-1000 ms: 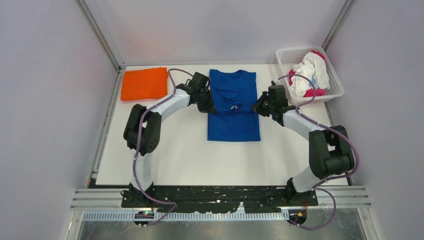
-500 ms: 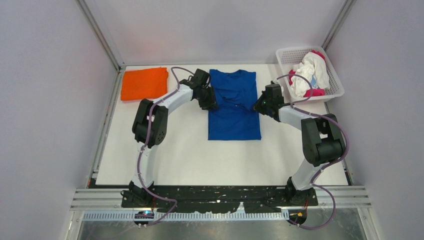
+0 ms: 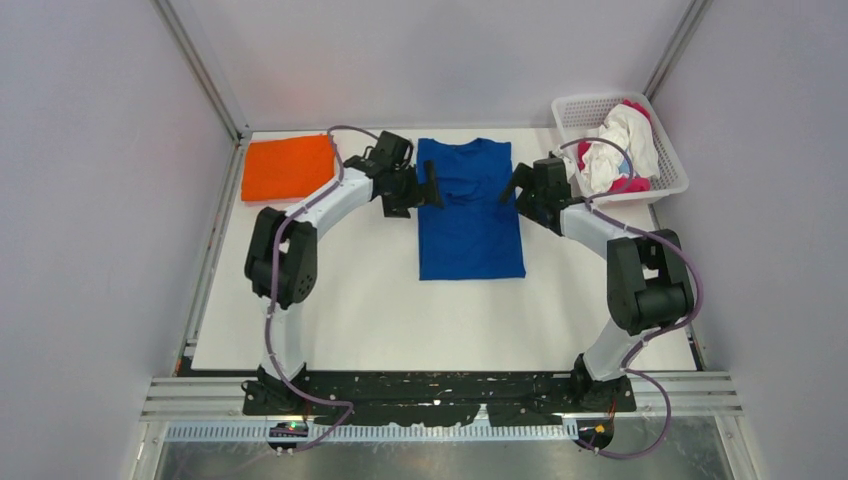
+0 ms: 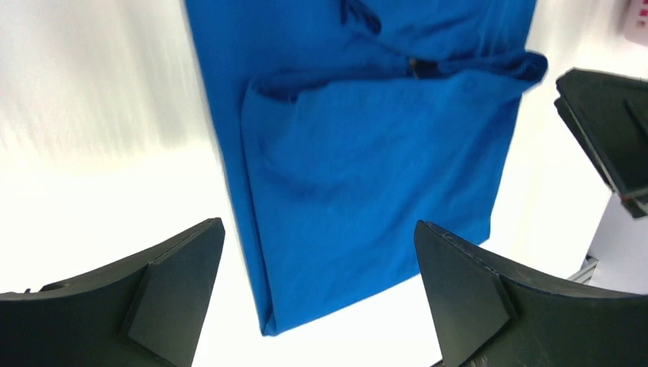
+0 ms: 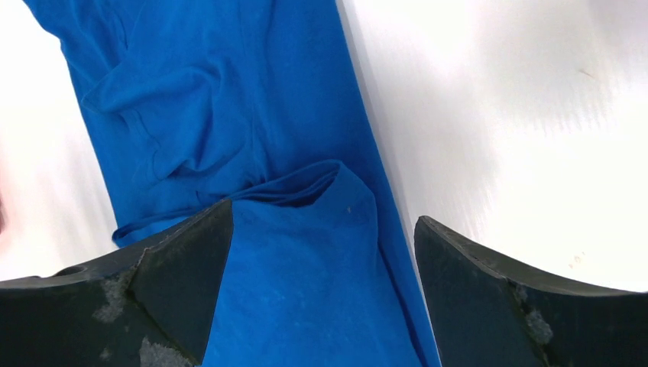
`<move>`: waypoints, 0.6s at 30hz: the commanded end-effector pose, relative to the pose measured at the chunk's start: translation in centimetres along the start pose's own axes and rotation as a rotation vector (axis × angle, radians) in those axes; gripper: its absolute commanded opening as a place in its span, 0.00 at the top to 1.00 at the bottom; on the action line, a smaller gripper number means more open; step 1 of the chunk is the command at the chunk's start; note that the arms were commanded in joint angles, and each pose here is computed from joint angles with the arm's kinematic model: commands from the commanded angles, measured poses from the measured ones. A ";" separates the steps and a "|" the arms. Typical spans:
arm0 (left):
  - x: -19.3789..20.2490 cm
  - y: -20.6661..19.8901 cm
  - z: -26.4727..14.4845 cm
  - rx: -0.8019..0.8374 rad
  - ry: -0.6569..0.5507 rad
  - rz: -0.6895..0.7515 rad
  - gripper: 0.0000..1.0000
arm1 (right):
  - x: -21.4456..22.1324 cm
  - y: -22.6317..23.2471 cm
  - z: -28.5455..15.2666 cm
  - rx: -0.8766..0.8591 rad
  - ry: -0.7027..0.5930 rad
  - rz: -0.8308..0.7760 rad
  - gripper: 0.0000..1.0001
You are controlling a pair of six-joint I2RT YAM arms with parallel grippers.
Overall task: Fold and stack the t-shirts
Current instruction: Grab one side of the 2/3 rectangular tshirt with both arms
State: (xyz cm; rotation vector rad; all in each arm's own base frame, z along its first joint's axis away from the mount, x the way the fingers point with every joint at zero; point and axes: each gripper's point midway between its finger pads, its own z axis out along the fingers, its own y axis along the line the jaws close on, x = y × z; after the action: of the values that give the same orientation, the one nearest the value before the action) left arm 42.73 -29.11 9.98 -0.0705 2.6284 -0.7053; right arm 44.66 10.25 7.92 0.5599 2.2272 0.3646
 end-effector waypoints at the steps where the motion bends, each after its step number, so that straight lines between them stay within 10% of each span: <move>1: 1.2 -1.0 -5.2 0.068 -0.066 0.027 0.00 | -0.8 -0.7 -3.4 0.019 -0.028 -0.019 0.05; 18: 14.2 2.6 -2.8 0.017 0.127 -0.008 0.14 | 9.5 -5.4 -9.2 -0.047 0.178 -0.054 0.00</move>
State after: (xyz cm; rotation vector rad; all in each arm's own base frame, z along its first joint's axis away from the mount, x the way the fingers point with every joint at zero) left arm 27.83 -25.94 5.34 -0.0363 2.7925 -0.6944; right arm 30.35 8.94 3.98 0.5107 2.4448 0.3757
